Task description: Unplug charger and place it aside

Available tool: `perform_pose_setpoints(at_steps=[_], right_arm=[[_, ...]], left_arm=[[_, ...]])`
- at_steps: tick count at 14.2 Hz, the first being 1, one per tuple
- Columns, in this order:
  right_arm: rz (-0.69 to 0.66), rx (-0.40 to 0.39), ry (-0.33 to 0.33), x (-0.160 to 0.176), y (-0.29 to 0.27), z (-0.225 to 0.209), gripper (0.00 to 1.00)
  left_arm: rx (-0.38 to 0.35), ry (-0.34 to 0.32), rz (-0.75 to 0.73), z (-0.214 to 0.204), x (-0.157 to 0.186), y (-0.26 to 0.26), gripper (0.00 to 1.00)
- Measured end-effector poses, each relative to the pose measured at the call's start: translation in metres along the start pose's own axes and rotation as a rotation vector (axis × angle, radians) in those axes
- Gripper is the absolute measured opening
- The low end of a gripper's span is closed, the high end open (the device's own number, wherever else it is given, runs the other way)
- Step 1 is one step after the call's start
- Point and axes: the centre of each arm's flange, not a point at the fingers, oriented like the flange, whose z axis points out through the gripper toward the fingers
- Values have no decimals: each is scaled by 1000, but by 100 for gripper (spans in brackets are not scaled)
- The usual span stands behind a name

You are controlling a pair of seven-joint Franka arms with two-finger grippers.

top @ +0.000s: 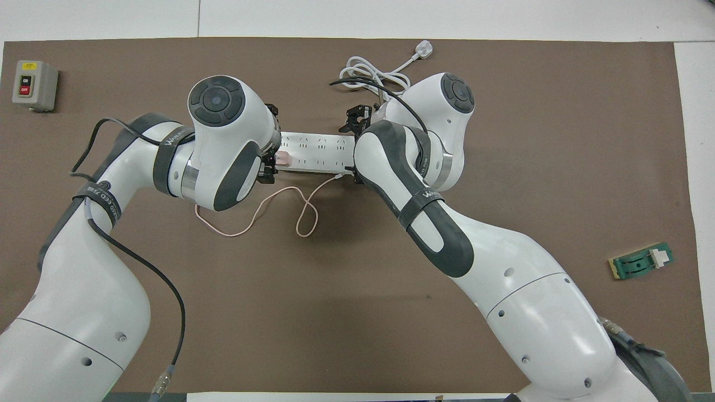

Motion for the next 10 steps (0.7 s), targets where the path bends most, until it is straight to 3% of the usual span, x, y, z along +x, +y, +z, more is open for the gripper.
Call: perform_pose_setpoints(at_steps=[10], right_arm=[[51,-9,-40,-7,-2,-6,100]], left_arm=[[5,1,0,3,0,0,100]])
